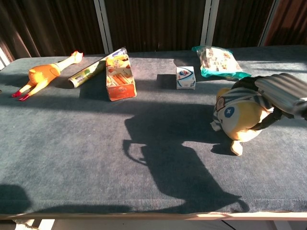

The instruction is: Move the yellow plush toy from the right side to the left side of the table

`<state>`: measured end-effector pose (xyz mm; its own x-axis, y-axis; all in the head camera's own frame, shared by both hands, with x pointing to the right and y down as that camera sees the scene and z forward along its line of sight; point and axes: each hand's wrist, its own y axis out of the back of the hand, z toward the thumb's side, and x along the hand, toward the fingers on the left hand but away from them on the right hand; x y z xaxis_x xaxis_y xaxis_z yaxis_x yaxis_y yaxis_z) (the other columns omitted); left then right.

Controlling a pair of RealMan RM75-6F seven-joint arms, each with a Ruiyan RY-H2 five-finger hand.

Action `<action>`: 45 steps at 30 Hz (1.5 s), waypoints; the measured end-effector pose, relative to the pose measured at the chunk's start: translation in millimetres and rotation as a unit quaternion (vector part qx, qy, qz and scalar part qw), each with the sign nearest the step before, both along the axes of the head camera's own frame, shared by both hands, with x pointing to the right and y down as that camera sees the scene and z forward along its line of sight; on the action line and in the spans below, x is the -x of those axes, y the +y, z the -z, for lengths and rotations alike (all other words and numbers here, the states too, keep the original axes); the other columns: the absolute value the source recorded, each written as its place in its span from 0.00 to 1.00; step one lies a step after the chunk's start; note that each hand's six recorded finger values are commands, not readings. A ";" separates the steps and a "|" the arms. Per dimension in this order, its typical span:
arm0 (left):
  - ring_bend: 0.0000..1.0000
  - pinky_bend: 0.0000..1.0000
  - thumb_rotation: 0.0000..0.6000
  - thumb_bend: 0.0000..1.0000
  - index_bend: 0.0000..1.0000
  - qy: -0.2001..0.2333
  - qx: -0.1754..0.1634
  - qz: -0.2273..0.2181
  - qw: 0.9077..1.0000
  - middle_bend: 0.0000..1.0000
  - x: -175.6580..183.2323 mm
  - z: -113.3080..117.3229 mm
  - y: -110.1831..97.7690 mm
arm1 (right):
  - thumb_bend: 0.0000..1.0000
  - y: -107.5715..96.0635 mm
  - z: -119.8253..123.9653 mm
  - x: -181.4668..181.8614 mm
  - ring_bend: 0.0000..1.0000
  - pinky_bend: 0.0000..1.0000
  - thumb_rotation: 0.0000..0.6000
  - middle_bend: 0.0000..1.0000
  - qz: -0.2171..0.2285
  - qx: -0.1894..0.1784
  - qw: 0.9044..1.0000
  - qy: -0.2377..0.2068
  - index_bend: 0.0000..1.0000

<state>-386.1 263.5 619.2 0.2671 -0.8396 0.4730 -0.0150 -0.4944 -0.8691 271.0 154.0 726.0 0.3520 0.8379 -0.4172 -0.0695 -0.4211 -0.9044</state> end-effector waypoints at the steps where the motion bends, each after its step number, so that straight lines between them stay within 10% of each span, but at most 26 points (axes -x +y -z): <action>1: 0.05 0.19 1.00 0.00 0.00 0.000 0.000 0.000 1.000 0.00 0.1 0.1 -0.1 | 0.10 -0.4 0.0 0.8 0.85 0.98 1.00 0.63 0.000 -0.003 1.000 0.000 0.79; 11: 0.05 0.18 1.00 0.00 0.00 -0.006 -0.005 0.002 1.000 0.00 1.4 2.3 -1.2 | 0.10 -5.4 17.3 53.0 0.86 0.99 1.00 0.64 0.011 -0.029 0.994 -0.109 0.81; 19: 0.05 0.19 1.00 0.00 0.00 -0.015 -0.006 -0.001 1.000 0.00 3.0 3.4 -0.6 | 0.10 2.7 33.6 149.0 0.82 0.95 1.00 0.64 0.057 0.028 0.974 -0.218 0.79; 30: 0.05 0.18 1.00 0.00 0.00 -0.025 -0.002 0.006 1.000 0.00 9.3 2.6 -3.0 | 0.10 22.1 10.2 208.6 0.06 0.19 1.00 0.14 0.098 0.107 0.967 -0.209 0.19; 35: 0.05 0.18 1.00 0.00 0.00 -0.026 -0.001 0.005 1.000 0.00 9.2 2.7 -2.9 | 0.10 21.0 9.0 202.7 0.00 0.00 1.00 0.00 0.104 0.102 0.969 -0.198 0.01; 45: 0.05 0.18 1.00 0.00 0.00 -0.036 0.004 -0.002 0.999 0.00 6.4 -0.3 -0.8 | 0.03 10.3 46.0 176.1 0.00 0.00 1.00 0.00 0.132 0.066 0.963 -0.228 0.00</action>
<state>-392.4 262.7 619.5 0.2347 -0.8347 0.4982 0.0488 -0.5017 -0.8637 94.9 164.3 680.0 0.7166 0.6447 -0.2661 0.2010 -0.5563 -0.8063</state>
